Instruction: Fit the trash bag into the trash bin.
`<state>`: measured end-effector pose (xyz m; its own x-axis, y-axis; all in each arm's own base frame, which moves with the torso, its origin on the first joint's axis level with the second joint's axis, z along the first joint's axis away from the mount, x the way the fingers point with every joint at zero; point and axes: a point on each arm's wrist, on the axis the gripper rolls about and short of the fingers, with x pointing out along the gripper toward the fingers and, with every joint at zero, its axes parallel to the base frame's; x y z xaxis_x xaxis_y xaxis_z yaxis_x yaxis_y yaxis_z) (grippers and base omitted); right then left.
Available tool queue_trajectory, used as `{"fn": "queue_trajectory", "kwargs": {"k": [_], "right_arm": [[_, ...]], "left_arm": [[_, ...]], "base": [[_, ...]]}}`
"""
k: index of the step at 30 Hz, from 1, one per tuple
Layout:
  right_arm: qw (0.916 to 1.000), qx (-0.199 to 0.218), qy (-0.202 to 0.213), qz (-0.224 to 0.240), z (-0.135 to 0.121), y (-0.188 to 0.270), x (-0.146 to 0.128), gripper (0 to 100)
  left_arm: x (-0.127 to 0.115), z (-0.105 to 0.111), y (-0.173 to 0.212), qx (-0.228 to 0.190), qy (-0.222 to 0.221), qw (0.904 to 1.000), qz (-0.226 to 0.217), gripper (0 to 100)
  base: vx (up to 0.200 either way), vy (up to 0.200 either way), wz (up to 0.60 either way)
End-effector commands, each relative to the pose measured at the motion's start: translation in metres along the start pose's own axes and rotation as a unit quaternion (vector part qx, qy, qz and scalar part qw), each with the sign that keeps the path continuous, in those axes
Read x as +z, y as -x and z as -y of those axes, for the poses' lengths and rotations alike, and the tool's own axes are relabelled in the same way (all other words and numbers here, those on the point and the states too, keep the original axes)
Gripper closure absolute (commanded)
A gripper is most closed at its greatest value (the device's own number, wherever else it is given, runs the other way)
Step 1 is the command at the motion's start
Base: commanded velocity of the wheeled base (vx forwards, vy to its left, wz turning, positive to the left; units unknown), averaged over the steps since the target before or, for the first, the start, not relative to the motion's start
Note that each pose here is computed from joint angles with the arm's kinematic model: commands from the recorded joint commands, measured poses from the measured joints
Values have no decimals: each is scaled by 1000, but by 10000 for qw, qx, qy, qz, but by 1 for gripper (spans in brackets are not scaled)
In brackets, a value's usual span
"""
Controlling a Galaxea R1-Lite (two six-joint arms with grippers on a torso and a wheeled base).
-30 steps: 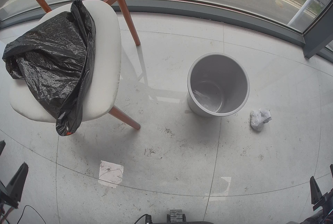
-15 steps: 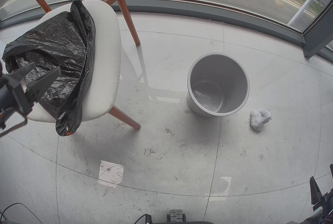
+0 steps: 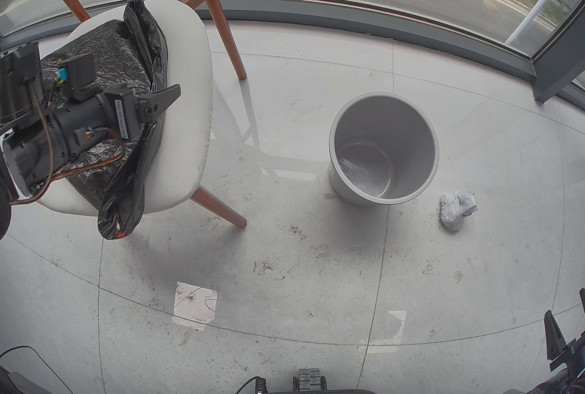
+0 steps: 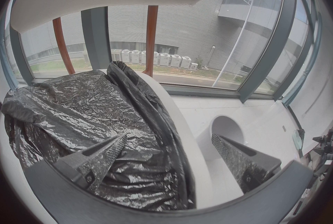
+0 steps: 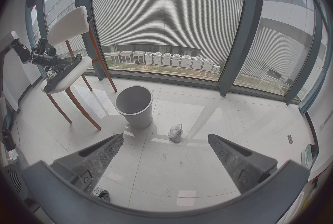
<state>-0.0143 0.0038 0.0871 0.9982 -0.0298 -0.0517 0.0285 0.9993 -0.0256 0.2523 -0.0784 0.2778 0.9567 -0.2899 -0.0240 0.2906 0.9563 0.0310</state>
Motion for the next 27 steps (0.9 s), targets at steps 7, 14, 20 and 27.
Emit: {"fn": "queue_trajectory", "kwargs": {"k": [7,14,20,27], "right_arm": [[10000,15,-7,-85,0,-1,-5,0],[10000,7,-6,-85,0,-1,-5,0],[10000,7,-6,-85,0,-1,-5,0],[10000,15,-7,-85,0,-1,-5,0]], "left_arm": [[-9,15,-20,150,-40,9994,-320,0],[-10,15,-20,180,-35,9992,-352,100],[-11,13,-18,218,-35,9991,-368,100],[-25,-7,-7,549,9,9968,-585,100]], "base": [[0,0,0],[0,0,0],[0,0,0],[0,0,0]]}}
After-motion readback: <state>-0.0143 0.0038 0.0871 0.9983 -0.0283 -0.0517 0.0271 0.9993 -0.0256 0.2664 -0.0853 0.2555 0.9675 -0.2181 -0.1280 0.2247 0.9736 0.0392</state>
